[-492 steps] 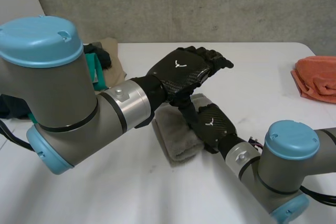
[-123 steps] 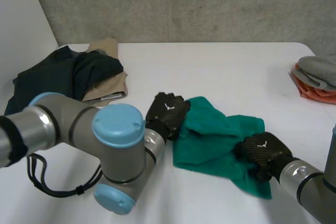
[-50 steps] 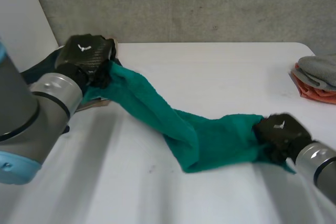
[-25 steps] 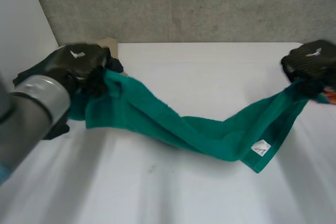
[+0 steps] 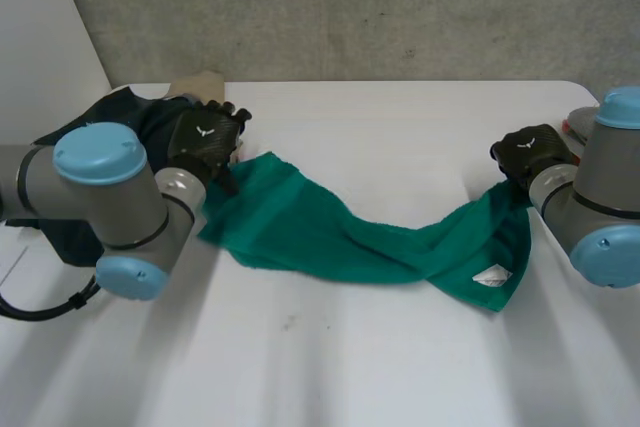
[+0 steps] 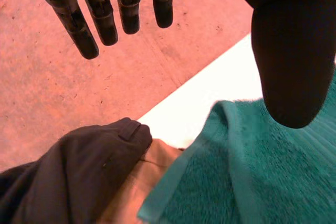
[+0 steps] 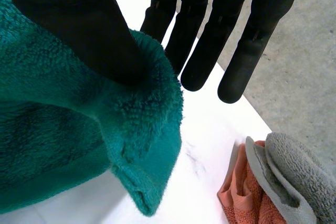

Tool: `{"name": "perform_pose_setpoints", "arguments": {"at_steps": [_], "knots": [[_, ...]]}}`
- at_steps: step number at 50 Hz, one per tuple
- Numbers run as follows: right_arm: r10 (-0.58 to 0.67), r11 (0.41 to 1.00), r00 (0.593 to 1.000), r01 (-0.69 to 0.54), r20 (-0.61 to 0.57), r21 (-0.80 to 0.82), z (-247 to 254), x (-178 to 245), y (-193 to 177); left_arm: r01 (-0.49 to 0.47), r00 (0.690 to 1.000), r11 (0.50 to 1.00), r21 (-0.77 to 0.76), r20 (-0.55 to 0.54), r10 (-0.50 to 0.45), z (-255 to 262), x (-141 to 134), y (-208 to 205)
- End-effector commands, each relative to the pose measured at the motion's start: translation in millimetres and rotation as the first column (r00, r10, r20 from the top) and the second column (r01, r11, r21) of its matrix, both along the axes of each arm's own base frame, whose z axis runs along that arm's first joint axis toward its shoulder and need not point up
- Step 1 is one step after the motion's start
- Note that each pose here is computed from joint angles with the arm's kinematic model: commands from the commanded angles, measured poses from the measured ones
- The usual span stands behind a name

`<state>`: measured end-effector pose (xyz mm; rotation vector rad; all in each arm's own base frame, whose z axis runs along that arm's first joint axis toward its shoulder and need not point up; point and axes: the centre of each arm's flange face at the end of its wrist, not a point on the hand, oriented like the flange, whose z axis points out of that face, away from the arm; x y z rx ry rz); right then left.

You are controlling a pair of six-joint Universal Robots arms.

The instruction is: Fold the laundry.

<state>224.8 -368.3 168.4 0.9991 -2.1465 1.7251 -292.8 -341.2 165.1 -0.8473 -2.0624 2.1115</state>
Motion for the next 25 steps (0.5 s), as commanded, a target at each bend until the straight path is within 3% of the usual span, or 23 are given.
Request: {"name": "perform_pose_setpoints", "arguments": {"at_steps": [1, 9, 16, 25], "knots": [[0.003, 1.000, 1.000, -0.003, -0.001, 0.015, -0.4, -2.1, 4.2, 0.042, 0.985, 0.999, -0.032, 0.166, -0.036, 11.8, 13.8, 42.1], [0.008, 1.000, 1.000, -0.008, -0.005, 0.026, -4.5, -0.9, 5.1, 0.127, 0.956, 0.992, 0.024, 0.263, -0.129, -1.4, 22.7, 68.3], [0.016, 0.999, 1.000, -0.016, -0.008, 0.036, -7.5, 1.0, 8.1, 0.120, 0.953, 0.988, 0.101, 0.267, -0.143, -25.5, 31.3, 51.8], [0.015, 0.999, 1.000, -0.014, -0.019, 0.047, -11.1, -0.4, 10.2, 0.148, 0.946, 0.974, 0.172, 0.262, -0.190, -54.2, 19.5, 32.0]]}}
